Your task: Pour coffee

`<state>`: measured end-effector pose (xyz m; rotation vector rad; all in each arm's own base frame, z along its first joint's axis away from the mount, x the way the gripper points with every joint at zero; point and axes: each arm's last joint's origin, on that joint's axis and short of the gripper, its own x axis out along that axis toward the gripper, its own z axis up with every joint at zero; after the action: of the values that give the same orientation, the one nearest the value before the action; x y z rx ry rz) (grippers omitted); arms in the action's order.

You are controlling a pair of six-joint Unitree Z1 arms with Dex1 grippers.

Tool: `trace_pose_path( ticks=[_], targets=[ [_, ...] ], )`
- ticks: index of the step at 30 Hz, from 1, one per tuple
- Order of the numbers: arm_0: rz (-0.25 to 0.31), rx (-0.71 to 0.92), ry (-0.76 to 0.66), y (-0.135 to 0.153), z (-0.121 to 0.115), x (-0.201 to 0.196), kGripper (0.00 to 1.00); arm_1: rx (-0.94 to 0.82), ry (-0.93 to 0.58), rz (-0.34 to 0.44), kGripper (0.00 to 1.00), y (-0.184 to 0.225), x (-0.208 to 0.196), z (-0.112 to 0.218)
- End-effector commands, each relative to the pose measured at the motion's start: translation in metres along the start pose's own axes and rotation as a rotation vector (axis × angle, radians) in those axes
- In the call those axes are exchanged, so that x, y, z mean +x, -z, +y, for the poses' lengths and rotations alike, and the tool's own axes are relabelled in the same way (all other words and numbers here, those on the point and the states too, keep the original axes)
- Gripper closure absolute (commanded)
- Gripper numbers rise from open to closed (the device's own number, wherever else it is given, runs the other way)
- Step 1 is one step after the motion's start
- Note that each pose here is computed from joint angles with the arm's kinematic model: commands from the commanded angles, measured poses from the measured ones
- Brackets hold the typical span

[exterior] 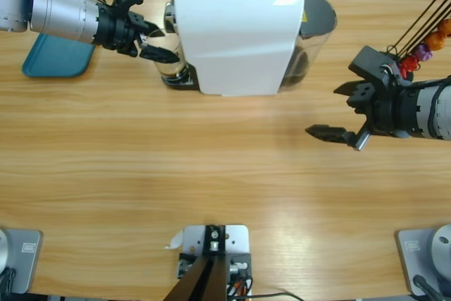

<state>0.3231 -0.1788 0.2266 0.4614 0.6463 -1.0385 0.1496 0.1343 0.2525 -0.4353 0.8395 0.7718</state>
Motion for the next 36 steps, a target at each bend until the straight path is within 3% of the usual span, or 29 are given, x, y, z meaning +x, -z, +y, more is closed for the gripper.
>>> trace_pose_path(
  ticks=[1,3,14,27,34,36],
  targets=[
    [0.06,-0.061,0.029,0.016,0.0,0.017,0.902,-0.017,-0.028,0.042,0.018,0.008,0.01,0.003],
    [0.056,-0.061,0.03,0.015,-0.001,0.016,1.0,-0.017,-0.028,0.043,0.018,0.008,0.011,0.003],
    [0.047,-0.057,0.015,0.016,-0.005,0.003,1.0,-0.018,-0.025,0.031,0.018,0.008,0.008,0.003],
    [-0.026,-0.041,-0.077,0.005,-0.003,-0.04,1.0,-0.019,-0.017,0.022,0.018,0.007,0.006,0.003],
    [-0.009,-0.088,-0.231,0.017,0.01,-0.076,1.0,-0.02,-0.018,0.021,0.018,0.008,0.007,0.003],
    [0.018,-0.121,-0.289,0.024,0.016,-0.082,1.0,-0.02,-0.017,0.018,0.018,0.008,0.006,0.003]
  ],
)
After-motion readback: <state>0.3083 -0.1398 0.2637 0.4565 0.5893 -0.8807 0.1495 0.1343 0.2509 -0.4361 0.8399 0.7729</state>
